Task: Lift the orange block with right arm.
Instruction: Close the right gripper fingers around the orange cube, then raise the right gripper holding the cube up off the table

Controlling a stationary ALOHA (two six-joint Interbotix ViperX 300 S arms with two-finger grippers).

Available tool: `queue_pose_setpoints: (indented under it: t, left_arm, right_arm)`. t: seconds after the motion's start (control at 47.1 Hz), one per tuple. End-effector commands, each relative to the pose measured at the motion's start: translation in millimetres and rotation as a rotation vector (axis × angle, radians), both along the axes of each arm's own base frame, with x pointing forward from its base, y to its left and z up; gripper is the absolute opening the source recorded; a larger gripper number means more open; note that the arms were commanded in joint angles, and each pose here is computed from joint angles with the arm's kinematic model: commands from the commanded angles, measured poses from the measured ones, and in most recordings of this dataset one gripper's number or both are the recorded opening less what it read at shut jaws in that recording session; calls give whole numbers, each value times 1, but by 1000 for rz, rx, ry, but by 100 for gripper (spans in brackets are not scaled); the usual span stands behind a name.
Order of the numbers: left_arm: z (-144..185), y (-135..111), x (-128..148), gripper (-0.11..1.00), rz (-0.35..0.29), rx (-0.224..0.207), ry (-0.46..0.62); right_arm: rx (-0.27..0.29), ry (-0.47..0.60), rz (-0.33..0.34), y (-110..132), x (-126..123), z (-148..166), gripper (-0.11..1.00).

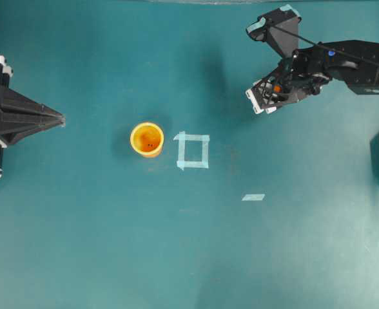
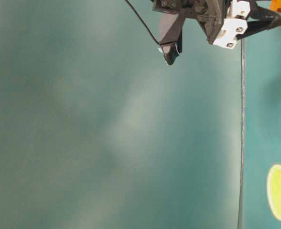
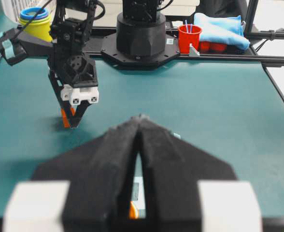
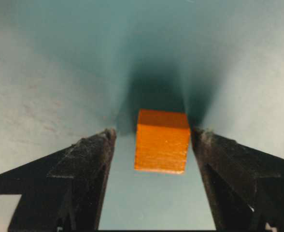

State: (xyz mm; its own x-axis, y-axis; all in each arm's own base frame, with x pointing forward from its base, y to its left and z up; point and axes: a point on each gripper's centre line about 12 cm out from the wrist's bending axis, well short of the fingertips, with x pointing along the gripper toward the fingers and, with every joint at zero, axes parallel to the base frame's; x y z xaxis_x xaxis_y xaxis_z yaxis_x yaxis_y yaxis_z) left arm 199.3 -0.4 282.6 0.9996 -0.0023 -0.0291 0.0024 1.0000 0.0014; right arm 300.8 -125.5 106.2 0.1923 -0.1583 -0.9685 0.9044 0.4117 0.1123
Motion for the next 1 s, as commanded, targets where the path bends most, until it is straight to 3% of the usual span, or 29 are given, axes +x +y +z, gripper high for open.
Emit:
queue_pose_setpoints:
  t: [0.0, 0.127, 0.255, 0.552, 0.977]
  left_arm:
    - [11, 0, 3, 0, -1, 3, -26]
    - [10, 0, 3, 0, -1, 3, -25]
    - [10, 0, 3, 0, -2, 1, -25]
    - [11, 0, 3, 0, -1, 3, -26]
    - [7, 0, 3, 0, -2, 2, 0]
  right_arm:
    - [-7, -27, -6, -2, 4, 5, 64]
    - [-6, -24, -6, -2, 4, 5, 59]
    - [-4, -41, -7, -1, 8, 10, 38]
    - [-42, -136, -11, -4, 18, 60, 38]
    - [-38, -67, -46, -7, 18, 131, 38]
